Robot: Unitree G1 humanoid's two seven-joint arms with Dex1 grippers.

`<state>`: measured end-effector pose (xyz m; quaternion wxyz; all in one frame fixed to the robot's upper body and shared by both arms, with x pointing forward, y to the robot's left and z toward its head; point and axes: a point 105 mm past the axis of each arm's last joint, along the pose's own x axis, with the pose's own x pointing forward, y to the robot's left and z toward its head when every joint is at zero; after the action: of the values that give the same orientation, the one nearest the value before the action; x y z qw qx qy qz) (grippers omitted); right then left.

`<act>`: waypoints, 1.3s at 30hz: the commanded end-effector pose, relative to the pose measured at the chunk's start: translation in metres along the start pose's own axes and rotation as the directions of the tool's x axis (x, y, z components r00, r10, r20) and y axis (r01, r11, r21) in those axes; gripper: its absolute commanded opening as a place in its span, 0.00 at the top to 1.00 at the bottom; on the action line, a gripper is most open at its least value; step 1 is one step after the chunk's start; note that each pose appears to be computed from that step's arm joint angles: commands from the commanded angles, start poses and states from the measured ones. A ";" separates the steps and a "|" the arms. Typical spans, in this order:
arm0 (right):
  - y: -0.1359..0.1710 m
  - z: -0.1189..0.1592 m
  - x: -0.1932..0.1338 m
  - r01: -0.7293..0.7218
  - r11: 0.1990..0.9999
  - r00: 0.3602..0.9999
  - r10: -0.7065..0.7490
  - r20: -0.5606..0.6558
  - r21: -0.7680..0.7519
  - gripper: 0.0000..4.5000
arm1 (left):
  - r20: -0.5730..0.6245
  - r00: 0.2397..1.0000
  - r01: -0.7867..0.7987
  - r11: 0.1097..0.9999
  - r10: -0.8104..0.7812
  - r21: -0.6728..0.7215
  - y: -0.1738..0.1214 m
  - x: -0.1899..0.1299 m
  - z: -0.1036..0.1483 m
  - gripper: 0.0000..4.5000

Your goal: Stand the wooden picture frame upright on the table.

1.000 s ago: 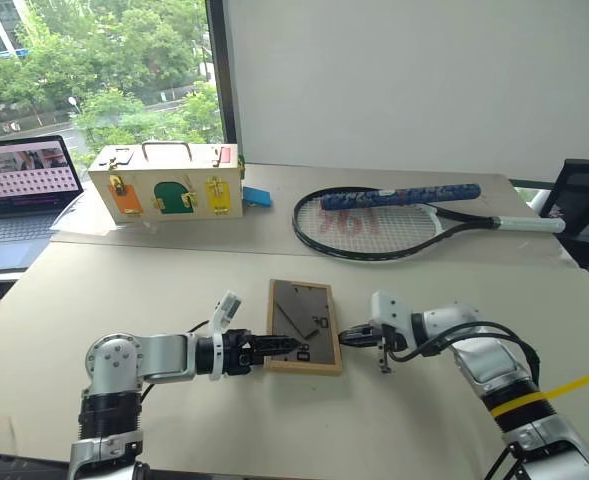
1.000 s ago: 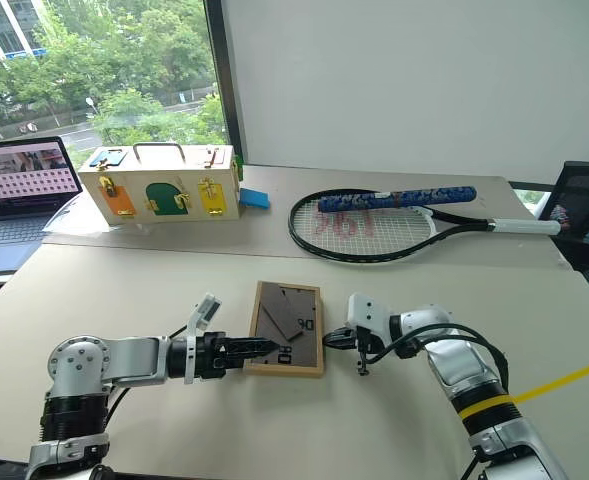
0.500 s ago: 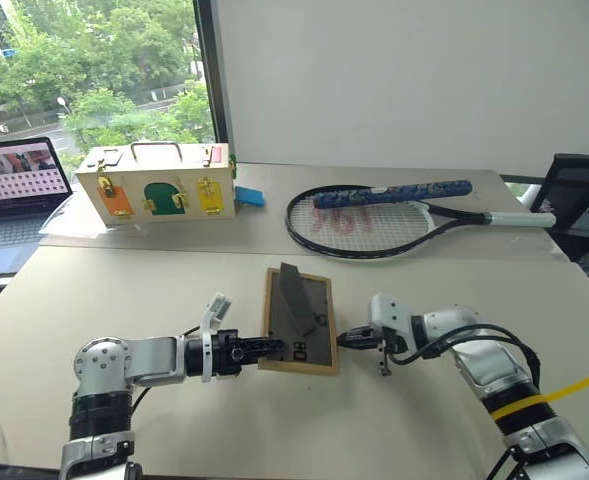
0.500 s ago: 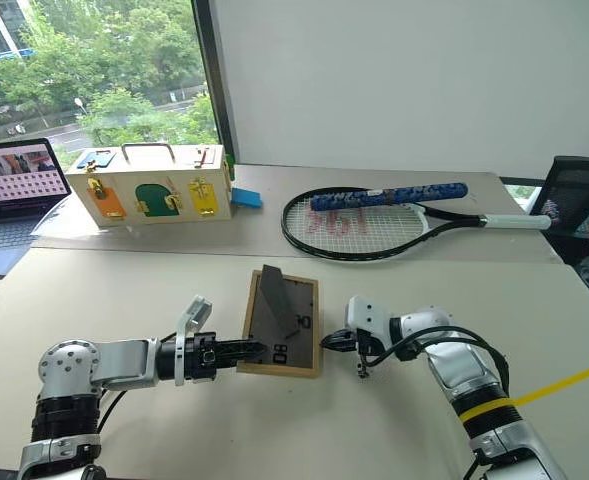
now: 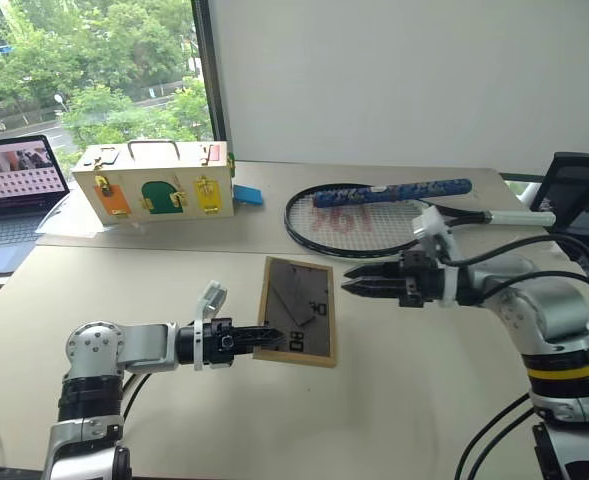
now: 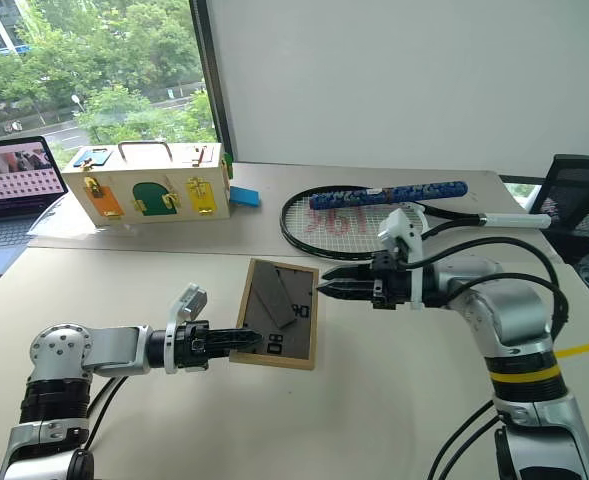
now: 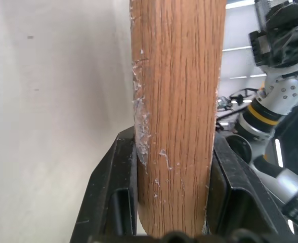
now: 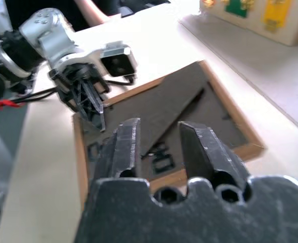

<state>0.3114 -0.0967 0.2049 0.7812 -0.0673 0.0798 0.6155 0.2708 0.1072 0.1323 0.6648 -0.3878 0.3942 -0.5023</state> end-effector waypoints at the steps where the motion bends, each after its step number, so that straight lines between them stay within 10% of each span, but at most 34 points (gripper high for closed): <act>1: -0.010 -0.004 0.009 0.043 0.999 0.998 -0.044 -0.044 -0.016 0.27 | -0.045 0.993 0.110 0.992 -0.107 0.064 -0.026 0.003 0.002 0.75; 5: -0.006 -0.019 0.018 -0.005 0.999 0.996 0.009 -0.090 0.040 0.00 | -0.061 0.991 0.122 0.990 -0.118 0.074 -0.030 0.005 0.003 0.75; 24: 0.065 0.028 -0.007 -0.238 0.946 0.966 0.254 0.047 -0.221 0.00 | 0.013 0.994 0.107 0.991 -0.109 0.077 -0.025 -0.005 0.018 0.75; 30: 0.020 -0.001 -0.021 0.030 0.930 0.996 -0.058 -0.064 -0.366 0.00 | 0.007 0.992 0.123 0.990 -0.124 0.073 -0.027 -0.007 0.019 0.75; 34: -0.025 -0.012 -0.054 0.221 0.789 0.940 -0.329 -0.091 -0.574 0.00 | -0.006 0.990 0.140 0.987 -0.139 0.073 -0.031 -0.009 0.021 0.75; 39: -0.040 -0.018 -0.061 0.093 0.232 0.879 -0.476 -0.030 -0.968 0.00 | -0.014 0.988 0.154 0.986 -0.154 0.062 -0.033 -0.011 0.023 0.75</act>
<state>0.3407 -0.1862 0.1855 0.7311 -0.5524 -0.0707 0.3942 0.2774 0.1155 0.1563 0.6431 -0.3934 0.3749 -0.5395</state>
